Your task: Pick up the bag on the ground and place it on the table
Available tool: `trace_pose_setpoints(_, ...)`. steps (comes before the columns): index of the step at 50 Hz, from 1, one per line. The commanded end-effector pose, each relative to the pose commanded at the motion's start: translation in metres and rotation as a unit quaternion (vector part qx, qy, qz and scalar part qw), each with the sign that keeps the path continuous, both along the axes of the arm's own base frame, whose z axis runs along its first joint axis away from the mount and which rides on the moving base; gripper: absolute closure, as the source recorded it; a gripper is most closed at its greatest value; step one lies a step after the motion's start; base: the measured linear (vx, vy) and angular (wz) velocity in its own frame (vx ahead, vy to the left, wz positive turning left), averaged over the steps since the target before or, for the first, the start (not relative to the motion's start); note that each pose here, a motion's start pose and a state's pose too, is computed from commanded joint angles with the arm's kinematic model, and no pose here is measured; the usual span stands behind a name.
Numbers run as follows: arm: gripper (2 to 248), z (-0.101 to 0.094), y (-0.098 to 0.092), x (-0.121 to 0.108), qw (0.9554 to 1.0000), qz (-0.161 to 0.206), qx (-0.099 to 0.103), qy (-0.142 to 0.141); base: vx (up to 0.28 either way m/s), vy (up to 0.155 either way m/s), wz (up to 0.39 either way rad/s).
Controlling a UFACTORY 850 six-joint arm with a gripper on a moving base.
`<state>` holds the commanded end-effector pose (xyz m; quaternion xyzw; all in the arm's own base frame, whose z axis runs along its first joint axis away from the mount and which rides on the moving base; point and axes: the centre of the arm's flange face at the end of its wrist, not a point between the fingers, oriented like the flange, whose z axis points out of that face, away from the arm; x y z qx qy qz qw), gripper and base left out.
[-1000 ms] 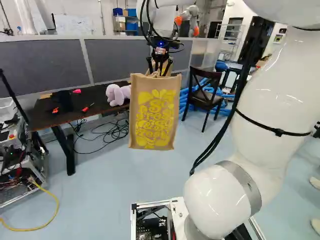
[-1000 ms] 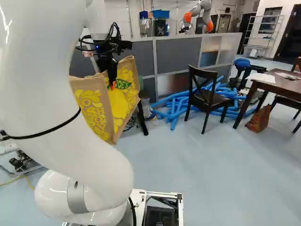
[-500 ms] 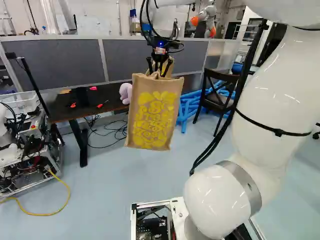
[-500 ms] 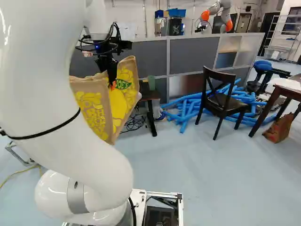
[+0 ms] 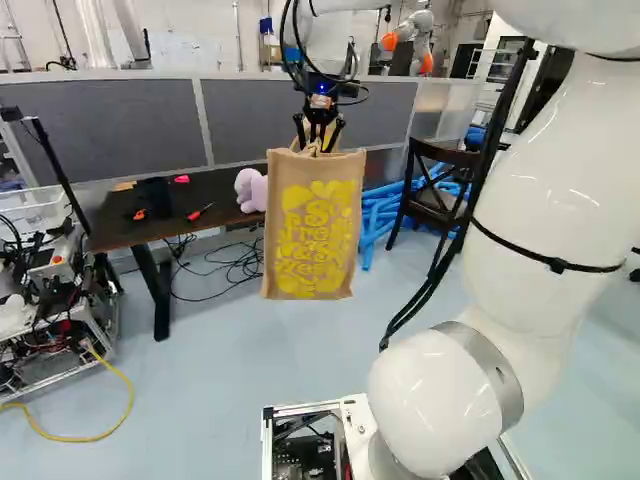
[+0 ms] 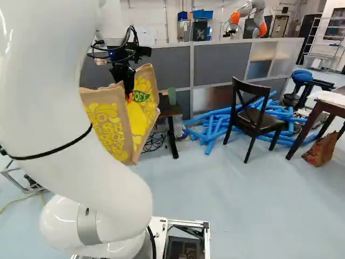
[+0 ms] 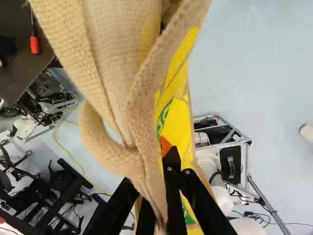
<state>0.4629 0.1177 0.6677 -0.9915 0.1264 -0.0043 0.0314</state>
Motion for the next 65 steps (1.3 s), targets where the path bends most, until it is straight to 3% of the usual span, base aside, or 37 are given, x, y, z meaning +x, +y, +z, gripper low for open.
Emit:
trace_pose_setpoints(51,228,0.0,0.0,0.0,1.0,0.0,0.0,0.0,0.146,0.036,0.162)
trace_pose_setpoints(65,228,0.0,0.0,0.0,1.0,0.0,0.0,0.0,0.021,0.006,0.023)
